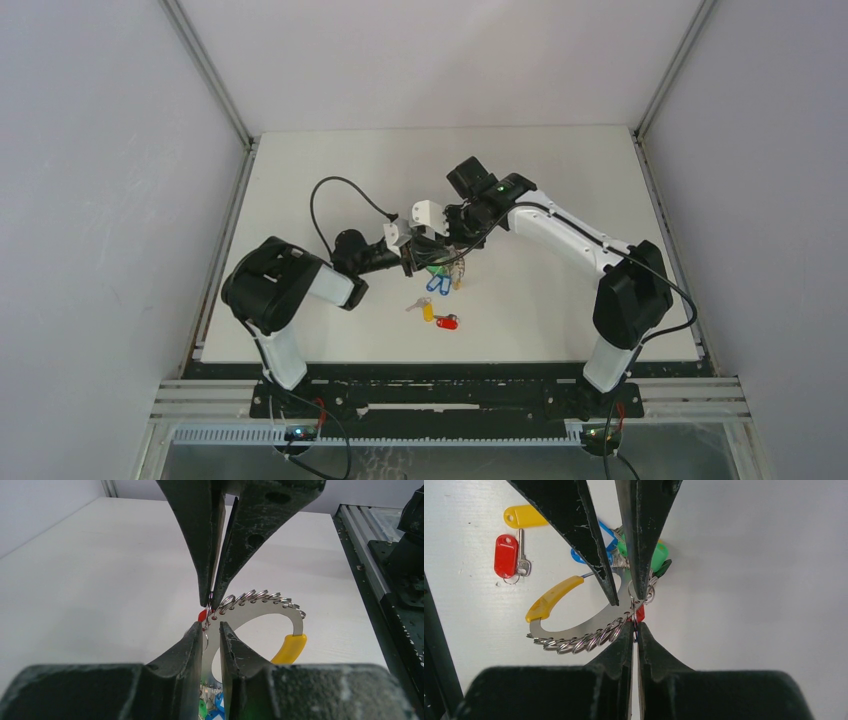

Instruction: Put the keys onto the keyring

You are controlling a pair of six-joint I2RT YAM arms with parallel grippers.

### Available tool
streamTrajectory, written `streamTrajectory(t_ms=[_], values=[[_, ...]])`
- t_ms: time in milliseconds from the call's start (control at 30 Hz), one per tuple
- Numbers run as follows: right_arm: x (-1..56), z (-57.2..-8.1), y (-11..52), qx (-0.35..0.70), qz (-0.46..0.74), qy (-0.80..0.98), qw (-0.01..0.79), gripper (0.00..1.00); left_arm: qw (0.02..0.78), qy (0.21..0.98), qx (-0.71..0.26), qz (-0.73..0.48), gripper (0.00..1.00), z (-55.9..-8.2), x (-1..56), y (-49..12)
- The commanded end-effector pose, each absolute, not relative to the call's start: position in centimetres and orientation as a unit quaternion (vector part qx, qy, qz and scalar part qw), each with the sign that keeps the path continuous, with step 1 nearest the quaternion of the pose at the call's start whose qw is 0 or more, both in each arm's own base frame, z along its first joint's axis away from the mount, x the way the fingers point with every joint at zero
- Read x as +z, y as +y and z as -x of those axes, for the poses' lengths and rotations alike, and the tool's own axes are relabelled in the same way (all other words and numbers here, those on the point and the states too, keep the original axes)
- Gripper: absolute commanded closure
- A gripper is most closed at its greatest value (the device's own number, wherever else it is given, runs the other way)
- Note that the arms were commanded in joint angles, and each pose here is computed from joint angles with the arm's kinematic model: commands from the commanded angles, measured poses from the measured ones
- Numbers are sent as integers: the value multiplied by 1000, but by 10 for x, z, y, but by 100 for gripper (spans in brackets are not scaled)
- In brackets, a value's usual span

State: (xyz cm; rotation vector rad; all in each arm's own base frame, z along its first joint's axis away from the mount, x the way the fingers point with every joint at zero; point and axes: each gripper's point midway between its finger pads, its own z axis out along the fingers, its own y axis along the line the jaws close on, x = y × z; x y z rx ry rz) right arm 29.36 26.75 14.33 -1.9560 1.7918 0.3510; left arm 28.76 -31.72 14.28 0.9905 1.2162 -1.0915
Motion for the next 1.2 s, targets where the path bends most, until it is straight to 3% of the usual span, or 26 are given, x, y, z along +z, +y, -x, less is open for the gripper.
streamTrajectory(t_ms=[0,833,1167], values=[[152,-298,280,115,727,633,242,100,606,494,-455,-428,78,-291,159,-316],[158,-286,298,189,728,599,276,100,593,488,-472,-433,86,-288,157,-331],[159,-286,303,206,725,589,291,100,583,477,-483,-447,98,-282,158,-337]])
